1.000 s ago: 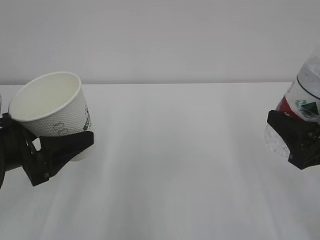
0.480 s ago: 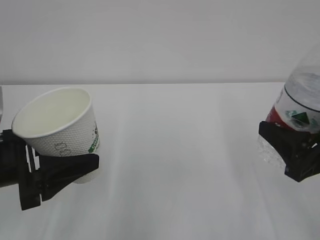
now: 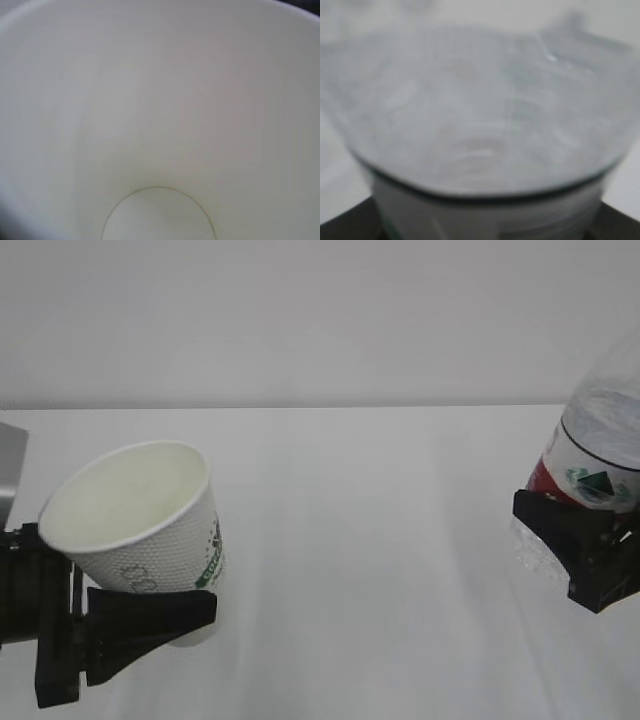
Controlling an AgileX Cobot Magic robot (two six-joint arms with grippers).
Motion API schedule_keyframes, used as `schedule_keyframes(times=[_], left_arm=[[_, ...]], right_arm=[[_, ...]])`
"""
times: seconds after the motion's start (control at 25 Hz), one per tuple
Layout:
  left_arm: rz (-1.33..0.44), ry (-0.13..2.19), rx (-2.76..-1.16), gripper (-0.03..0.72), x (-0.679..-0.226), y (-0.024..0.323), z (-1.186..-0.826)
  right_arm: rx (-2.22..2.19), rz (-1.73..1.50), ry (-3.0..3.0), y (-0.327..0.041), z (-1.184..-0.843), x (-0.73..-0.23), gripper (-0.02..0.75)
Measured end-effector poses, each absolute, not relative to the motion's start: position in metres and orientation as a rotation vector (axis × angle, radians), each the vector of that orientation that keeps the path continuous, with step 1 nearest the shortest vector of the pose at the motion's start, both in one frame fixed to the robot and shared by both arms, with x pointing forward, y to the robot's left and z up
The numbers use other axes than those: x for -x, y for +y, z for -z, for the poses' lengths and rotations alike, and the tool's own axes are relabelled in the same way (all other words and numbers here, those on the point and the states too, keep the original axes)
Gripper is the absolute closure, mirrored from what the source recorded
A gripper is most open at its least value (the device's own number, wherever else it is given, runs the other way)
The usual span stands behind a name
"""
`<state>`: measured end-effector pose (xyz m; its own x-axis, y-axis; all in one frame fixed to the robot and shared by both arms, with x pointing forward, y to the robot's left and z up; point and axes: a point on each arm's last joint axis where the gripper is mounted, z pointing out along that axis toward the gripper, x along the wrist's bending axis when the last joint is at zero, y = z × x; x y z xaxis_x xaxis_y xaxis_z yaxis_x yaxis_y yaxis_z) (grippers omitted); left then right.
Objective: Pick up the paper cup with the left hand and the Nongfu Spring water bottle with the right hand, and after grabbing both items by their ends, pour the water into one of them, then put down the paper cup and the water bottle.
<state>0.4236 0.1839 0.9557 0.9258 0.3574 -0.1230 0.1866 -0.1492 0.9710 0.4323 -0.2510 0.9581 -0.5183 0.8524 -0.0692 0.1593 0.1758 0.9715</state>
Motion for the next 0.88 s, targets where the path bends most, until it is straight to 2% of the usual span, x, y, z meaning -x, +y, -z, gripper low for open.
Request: schedule_keyframes(times=[0.2,0.52,0.72,0.88], left_arm=[[-0.127,0.38,-1.815,0.103,-0.416,0.172,-0.949],[-0.045,0.271,-1.846,0.103,-0.398,0.149,-0.948],[-0.054,0.231,-1.828,0.103,-0.393,0.137,-0.951],[-0.081,0.201,-1.871,0.103,-0.393,0.124,-0.953]], right_arm=[[-0.925,-1.382,1.842,-0.249,-0.957,-0.431,0.288],[-0.922,-1.383,1.846,-0.249,-0.957,-0.431,0.288],[-0.906,-1.383,1.862,-0.248,-0.957,-0.43,0.288],[-0.904,-1.385,1.867,-0.248,-0.957,-0.43,0.288]])
